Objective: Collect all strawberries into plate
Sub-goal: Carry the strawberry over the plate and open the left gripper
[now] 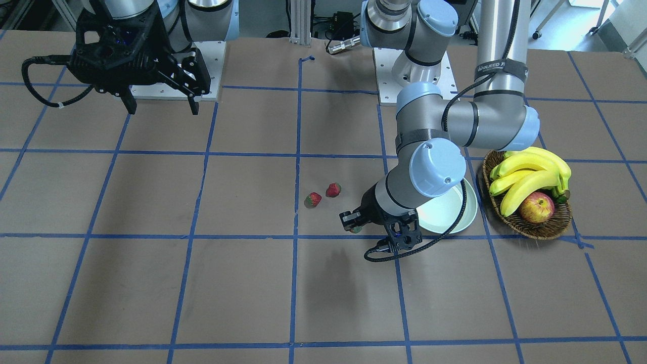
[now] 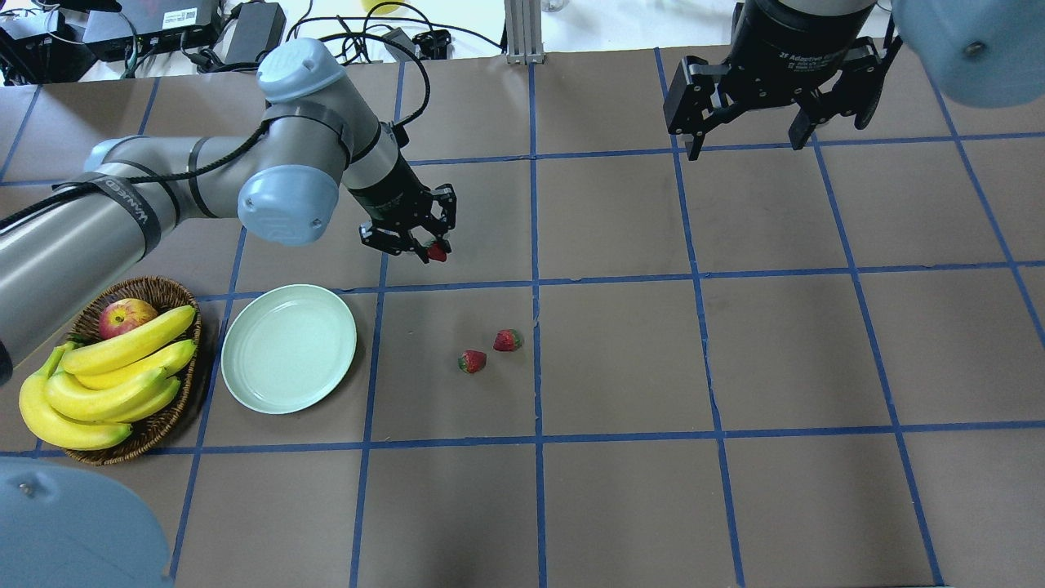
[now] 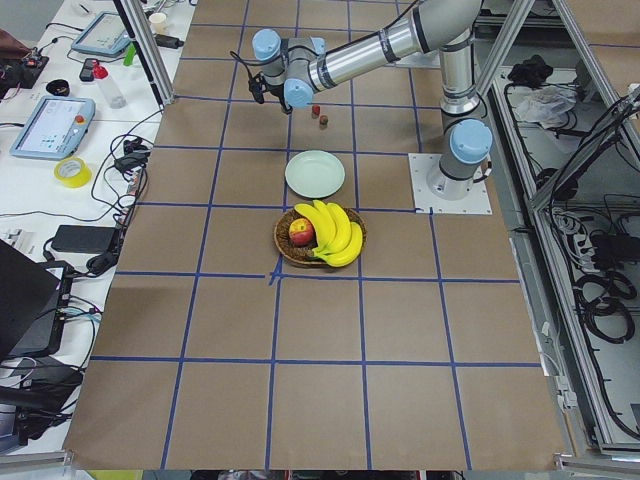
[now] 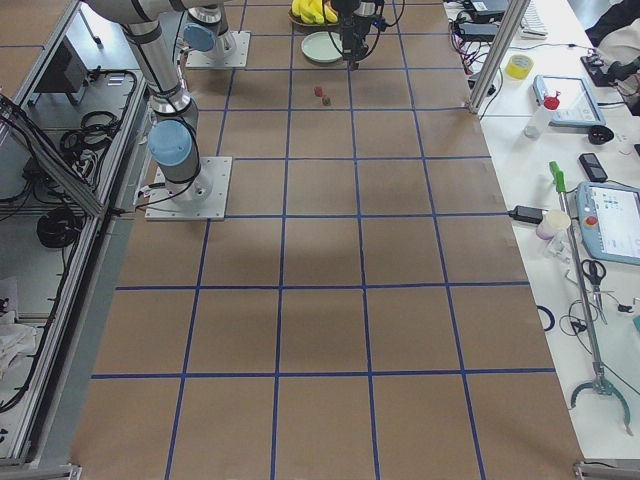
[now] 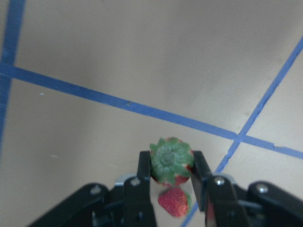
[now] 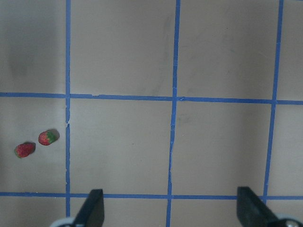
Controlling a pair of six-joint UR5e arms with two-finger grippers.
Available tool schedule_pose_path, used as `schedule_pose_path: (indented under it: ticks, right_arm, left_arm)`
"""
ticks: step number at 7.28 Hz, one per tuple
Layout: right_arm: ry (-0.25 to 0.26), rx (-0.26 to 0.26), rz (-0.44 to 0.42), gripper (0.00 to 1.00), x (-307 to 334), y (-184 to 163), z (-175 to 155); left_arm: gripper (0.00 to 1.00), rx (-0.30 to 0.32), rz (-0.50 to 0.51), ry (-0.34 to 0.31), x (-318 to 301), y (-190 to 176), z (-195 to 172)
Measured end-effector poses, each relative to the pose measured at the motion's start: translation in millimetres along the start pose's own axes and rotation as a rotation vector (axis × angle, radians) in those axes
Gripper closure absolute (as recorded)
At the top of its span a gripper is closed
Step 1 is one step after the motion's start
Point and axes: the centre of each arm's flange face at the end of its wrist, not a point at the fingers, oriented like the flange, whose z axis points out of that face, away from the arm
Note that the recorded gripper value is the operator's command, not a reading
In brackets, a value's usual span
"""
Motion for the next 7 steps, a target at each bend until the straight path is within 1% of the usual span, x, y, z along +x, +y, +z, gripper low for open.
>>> schedule_pose_path:
  ticks: [1,2,3,4,5,6,7]
  right_arm:
    - [0.000,-0.001,-0.001,0.00,0,0,0]
    - [0.000,0.000,-0.001,0.00,0,0,0]
    - [-0.001,0.002,-0.001,0.00,-1,0,0]
    - [-0.001,0.003,-0.001,0.00,-1,0,-1]
    - [-0.001,0.003,0.000,0.00,-1,0,-1]
    - [-0.001,0.002,0.001,0.00,-1,0,-1]
    - [0.000,0.002,0.001,0.00,-1,0,-1]
  left_arm:
    - [1.00,-0.007,0.065,-0.074,-30,-9,-21]
    - [1.00,-0.038,0.114,-0.111,-68,-16,-38]
    - [1.00,-0.085,0.145,-0.120,-103,-20,-48]
    - [1.00,-0.147,0.168,-0.122,-139,-18,-46]
    - [1.00,-0.203,0.193,-0.129,-172,-12,-30]
    - [1.00,-0.234,0.206,-0.137,-196,-7,-10]
    - [0.68,-0.239,0.212,-0.141,-209,-5,4]
